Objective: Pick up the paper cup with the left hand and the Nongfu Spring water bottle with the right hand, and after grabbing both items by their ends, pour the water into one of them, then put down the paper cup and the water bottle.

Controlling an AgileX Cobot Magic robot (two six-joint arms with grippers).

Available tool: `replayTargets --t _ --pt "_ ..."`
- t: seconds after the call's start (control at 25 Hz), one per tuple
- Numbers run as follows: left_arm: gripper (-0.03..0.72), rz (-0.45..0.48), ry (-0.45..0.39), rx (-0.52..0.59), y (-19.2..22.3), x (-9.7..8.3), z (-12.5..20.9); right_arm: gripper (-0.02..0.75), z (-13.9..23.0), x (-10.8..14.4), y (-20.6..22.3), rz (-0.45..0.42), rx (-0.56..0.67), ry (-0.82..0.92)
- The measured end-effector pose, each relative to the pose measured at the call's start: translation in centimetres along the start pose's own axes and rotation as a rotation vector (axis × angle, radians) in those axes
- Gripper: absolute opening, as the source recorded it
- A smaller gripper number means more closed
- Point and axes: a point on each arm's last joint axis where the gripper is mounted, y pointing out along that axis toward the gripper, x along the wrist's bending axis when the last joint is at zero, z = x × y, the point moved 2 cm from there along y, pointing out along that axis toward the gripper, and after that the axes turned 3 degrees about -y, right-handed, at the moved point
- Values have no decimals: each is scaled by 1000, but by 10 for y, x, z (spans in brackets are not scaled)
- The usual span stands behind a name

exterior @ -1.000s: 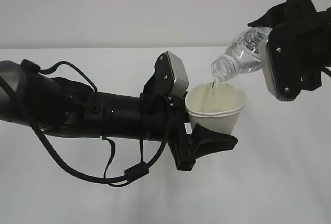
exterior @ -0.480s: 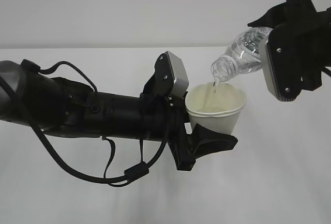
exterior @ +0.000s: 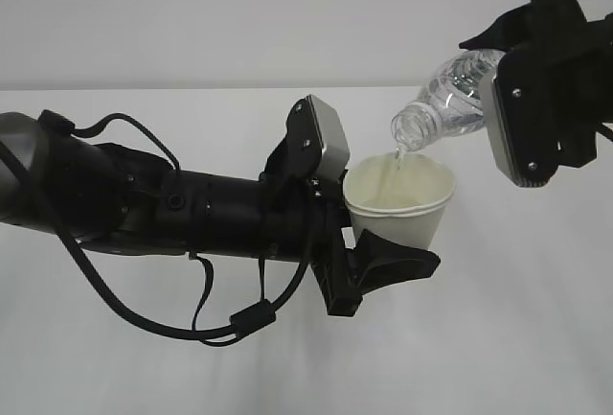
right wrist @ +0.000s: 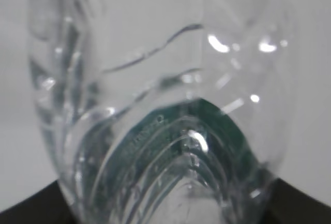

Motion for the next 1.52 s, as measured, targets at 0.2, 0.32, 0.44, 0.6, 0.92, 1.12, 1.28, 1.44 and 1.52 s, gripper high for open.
replayTargets --t 0.2,0.32,0.44,0.6,0.92,1.12,1.28,1.44,1.52 --pt "451 1 1 1 0 0 0 430 0 0 0 0 4 -6" --pt "452 1 1 1 0 0 0 430 1 0 0 0 8 -6" --pt "454 2 2 2 0 0 0 430 1 0 0 0 12 -6" --pt "463 2 2 2 0 0 0 430 2 0 0 0 16 -6" --pt "465 3 3 3 0 0 0 430 2 0 0 0 18 -12" --pt "465 3 3 3 0 0 0 430 2 0 0 -1 20 -18" --pt "465 3 3 3 0 0 0 430 2 0 0 -1 22 -23" --pt "466 3 3 3 0 0 0 430 2 0 0 -1 22 -24" --pt "466 3 3 3 0 0 0 430 3 0 0 -1 24 -24"
